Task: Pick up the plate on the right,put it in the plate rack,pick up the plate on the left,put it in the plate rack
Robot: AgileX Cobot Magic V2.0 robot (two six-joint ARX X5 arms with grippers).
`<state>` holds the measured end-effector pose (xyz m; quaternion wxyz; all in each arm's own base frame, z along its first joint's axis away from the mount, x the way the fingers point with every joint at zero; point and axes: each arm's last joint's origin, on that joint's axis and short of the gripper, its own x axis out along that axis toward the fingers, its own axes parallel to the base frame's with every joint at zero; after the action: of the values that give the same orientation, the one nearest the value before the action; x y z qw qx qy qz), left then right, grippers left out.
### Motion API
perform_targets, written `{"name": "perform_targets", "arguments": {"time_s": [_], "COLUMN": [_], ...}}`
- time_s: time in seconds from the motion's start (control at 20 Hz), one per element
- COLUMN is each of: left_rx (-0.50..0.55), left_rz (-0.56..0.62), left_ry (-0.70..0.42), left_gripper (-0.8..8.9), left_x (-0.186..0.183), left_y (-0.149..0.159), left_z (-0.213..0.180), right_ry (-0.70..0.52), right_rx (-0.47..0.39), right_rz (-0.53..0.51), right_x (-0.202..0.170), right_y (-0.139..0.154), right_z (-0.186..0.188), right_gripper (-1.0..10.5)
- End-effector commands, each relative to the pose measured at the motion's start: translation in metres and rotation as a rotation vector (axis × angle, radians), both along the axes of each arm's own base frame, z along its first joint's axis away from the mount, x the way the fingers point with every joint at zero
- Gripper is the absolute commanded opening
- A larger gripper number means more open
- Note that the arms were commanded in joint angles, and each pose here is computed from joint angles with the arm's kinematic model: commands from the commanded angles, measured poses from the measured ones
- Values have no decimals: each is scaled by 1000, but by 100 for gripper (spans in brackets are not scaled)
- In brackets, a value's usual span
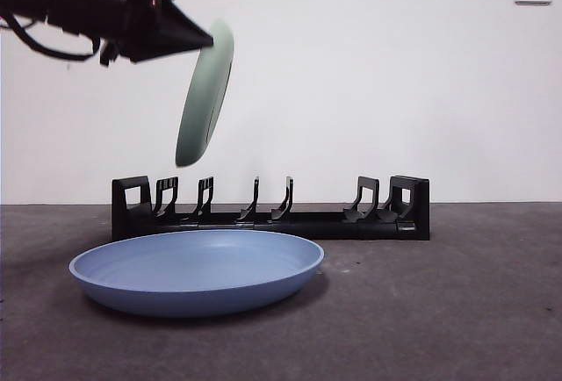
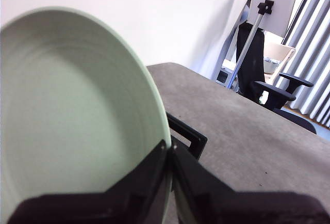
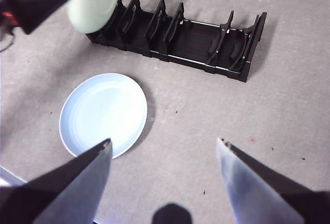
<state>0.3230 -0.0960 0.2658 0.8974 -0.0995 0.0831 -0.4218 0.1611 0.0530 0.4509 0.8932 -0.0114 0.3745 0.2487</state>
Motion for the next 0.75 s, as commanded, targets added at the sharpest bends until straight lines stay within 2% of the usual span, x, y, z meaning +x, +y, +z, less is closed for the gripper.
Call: {"name": "perform_targets", "arguments": {"time_s": [0.05,0.45,0.75], "left_rx": [-5,30,137], "left_rz": [-5,41,115], "left_ry": [7,72,101], "left_gripper": [-8,-8,-8], "left_x": [7,22,22], "left_y": [1,2,6], "left_z": [-9,-41,-51], "right_ry": [6,30,48], "right_rx": [-7,-21,-38], "right_rz": [10,15,26], "right_x": [2,10,18], "right_y": [1,3,5], "right_z": [-3,-7,-12], "right_gripper": [346,346,346]}}
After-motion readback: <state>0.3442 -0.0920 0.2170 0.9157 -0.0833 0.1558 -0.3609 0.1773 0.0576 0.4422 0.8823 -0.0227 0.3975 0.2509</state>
